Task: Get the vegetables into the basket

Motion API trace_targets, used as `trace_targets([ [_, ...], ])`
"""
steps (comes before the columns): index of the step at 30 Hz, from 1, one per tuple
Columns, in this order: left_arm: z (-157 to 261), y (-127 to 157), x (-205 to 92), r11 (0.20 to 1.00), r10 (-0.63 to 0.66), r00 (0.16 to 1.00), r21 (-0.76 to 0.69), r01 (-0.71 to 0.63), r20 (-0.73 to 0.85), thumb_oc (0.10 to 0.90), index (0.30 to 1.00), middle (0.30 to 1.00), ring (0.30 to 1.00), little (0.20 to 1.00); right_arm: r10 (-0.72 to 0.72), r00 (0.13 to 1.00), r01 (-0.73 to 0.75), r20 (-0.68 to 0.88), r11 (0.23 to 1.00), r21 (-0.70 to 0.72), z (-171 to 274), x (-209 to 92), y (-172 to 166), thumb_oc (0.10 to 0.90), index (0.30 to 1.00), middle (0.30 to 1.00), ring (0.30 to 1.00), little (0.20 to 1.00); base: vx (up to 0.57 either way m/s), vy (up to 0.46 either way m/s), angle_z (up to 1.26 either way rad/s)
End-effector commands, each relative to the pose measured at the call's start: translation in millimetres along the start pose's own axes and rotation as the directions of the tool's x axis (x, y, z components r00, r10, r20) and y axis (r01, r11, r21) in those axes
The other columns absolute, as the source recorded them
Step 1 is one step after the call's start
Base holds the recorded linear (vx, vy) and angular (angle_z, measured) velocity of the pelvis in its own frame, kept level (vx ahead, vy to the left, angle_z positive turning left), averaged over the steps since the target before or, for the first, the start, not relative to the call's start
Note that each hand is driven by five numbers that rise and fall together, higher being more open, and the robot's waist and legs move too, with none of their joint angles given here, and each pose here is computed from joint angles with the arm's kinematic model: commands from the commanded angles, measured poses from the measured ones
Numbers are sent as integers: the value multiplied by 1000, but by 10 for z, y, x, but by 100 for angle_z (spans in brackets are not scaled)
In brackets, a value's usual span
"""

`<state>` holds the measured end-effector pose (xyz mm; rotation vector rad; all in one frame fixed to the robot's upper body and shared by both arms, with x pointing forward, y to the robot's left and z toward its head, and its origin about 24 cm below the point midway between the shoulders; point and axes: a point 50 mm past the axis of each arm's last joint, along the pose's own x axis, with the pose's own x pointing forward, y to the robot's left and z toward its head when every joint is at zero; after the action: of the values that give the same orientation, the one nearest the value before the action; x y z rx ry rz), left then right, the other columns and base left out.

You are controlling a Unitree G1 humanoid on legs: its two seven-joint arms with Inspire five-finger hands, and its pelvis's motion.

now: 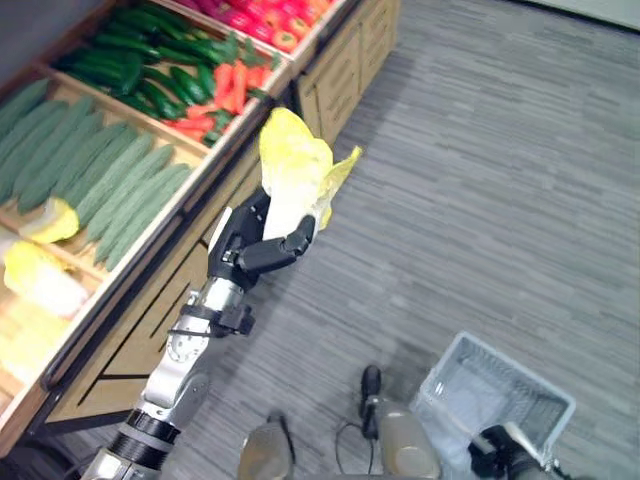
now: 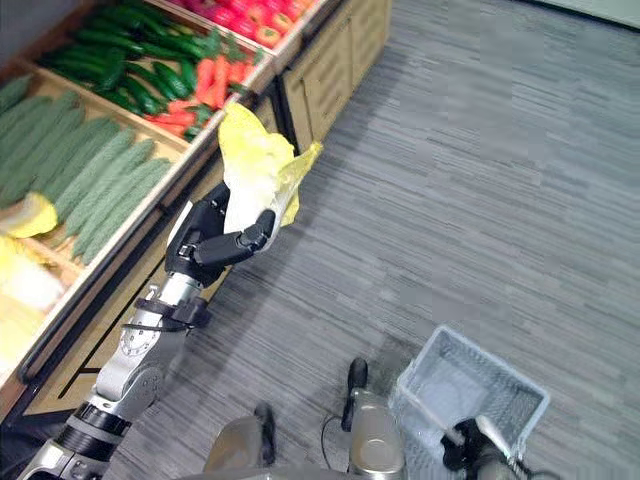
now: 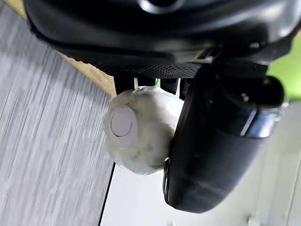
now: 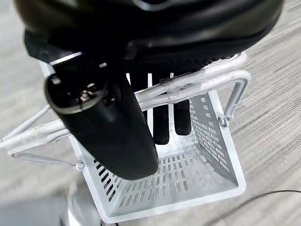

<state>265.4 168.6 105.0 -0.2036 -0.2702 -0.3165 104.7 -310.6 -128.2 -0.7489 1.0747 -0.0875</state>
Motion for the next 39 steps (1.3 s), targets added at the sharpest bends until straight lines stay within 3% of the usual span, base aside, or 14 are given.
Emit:
trace_targets([
  [1, 552, -46, 4, 997, -79, 955, 35, 72, 285, 400, 300, 300, 300, 300, -52, 998, 54, -30, 996, 71, -160, -44, -81, 400, 300, 300, 300, 300, 239, 295, -96],
  [8, 443, -42, 4, 992, -120, 968, 57, 109, 223, 400, 300, 300, 300, 300, -28, 999, 30, -28, 997, 78, -119, -35, -22, 400, 300, 300, 300, 300, 104, 346, -93],
  [14, 346, 65, -51, 995, -68, 983, 81, 54, 172, 400, 300, 300, 300, 300, -2, 1000, 1, 17, 998, 69, 37, -15, 79, 400, 300, 300, 300, 300, 66, 217, -111],
  [27, 243, 158, -198, 995, -34, 994, 97, 24, 104, 400, 300, 300, 300, 300, -21, 998, 25, -51, 997, 68, -173, -51, 13, 400, 300, 300, 300, 300, 91, -62, -20],
  [30, 227, 180, -232, 993, -37, 996, 118, 27, 84, 400, 300, 300, 300, 300, -43, 998, 46, -47, 997, 61, -178, -41, -79, 400, 300, 300, 300, 300, 74, -93, -4],
  [35, 229, 155, -254, 984, -86, 995, 163, 76, 54, 400, 300, 300, 300, 300, -150, 989, 150, 0, 989, 9, -90, 7, -562, 400, 300, 300, 300, 300, 46, -57, -1],
  [37, 231, 141, -253, 980, -105, 993, 175, 95, 47, 400, 300, 300, 300, 300, -174, 984, 174, 39, 985, 4, 2, 21, -675, 400, 300, 300, 300, 300, 0, 0, 0],
  [39, 239, 115, -249, 969, -138, 990, 210, 129, 29, 400, 300, 300, 300, 300, -236, 955, 241, 177, 970, -7, 314, 20, -979, 400, 300, 300, 300, 300, 37, -13, -3],
])
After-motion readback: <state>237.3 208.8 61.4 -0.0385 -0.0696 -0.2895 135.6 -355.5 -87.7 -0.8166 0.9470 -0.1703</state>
